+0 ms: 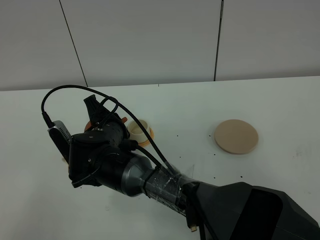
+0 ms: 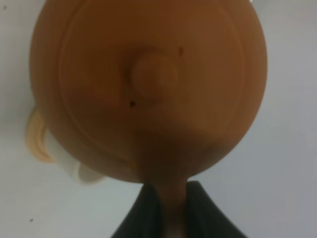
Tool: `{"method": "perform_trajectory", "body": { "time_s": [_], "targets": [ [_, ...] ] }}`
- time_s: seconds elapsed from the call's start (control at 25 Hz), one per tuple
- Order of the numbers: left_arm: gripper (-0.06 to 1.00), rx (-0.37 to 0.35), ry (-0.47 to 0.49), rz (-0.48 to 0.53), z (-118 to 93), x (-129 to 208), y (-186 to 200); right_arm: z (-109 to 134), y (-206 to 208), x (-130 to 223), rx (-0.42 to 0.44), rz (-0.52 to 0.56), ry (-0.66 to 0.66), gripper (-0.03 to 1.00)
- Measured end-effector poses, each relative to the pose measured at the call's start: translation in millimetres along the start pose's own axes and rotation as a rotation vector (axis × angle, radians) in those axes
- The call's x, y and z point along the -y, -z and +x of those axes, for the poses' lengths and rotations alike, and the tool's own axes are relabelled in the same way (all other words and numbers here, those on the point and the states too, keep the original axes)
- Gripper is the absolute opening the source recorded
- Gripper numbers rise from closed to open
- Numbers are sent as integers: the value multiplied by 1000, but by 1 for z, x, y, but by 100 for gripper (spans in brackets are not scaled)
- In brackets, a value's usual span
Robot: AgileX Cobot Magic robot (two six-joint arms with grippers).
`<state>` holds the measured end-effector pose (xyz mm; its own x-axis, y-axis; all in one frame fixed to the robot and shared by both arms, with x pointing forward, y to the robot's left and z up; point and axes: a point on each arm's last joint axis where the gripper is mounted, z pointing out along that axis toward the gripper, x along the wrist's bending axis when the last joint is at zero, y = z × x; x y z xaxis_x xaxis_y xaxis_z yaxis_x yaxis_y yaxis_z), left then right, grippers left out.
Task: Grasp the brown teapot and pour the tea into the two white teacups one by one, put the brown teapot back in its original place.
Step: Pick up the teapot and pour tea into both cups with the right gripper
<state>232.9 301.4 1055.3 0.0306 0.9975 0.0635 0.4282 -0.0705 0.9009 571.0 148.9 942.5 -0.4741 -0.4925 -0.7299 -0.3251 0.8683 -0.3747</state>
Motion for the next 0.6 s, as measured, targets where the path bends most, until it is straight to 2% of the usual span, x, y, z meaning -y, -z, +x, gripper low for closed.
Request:
{"method": "perform_trajectory", "body": {
  "time_s": [0.32,0.6],
  "targets": [
    [53,0,-1,0,0,0,0,1,0,0,-6,-5,-14,9],
    [53,0,-2,0,0,0,0,-8,11,6,-14,-17,-84,9]
  ]
}}
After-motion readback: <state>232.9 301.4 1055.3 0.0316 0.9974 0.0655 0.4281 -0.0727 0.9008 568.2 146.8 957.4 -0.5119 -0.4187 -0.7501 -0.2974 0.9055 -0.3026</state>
